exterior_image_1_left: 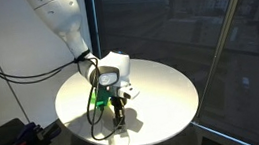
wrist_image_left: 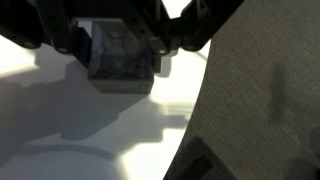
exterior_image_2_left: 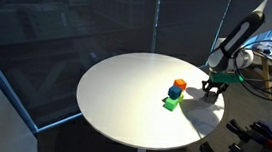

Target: Pick up the gray block and stack it on top of both the blue block and the orange block

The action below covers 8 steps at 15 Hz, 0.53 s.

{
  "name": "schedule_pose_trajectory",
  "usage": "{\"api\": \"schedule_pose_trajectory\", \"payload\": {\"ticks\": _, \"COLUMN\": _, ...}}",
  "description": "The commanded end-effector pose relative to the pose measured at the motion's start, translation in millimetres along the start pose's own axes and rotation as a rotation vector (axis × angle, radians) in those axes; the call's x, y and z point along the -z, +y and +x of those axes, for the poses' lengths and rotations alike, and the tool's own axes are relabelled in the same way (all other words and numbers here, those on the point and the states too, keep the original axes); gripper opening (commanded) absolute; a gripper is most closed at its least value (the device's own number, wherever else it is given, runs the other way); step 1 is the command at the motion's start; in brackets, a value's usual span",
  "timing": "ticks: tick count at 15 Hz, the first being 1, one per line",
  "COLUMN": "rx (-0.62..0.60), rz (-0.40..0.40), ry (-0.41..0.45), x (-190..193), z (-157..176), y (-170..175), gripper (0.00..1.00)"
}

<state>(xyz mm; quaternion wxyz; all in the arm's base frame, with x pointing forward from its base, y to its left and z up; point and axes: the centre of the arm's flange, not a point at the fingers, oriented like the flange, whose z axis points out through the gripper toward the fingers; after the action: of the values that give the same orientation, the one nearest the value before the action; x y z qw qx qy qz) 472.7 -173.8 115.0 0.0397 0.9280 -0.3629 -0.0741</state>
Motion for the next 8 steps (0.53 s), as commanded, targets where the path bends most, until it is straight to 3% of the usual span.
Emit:
{"api": "schedule_pose_trajectory", "payload": {"ticks": 1, "rx": -0.003, "rz": 0.004, "ry": 0.011, "x": 9.2, "z": -1.8, "y": -2.1, "gripper": 0.32}}
{"api": "schedule_pose_trajectory", "payload": {"ticks": 8, "rx": 0.041, "rz": -0.008, "ry": 0.036, "x": 34.7, "z": -9.4, "y": -9.7, "gripper": 0.29}}
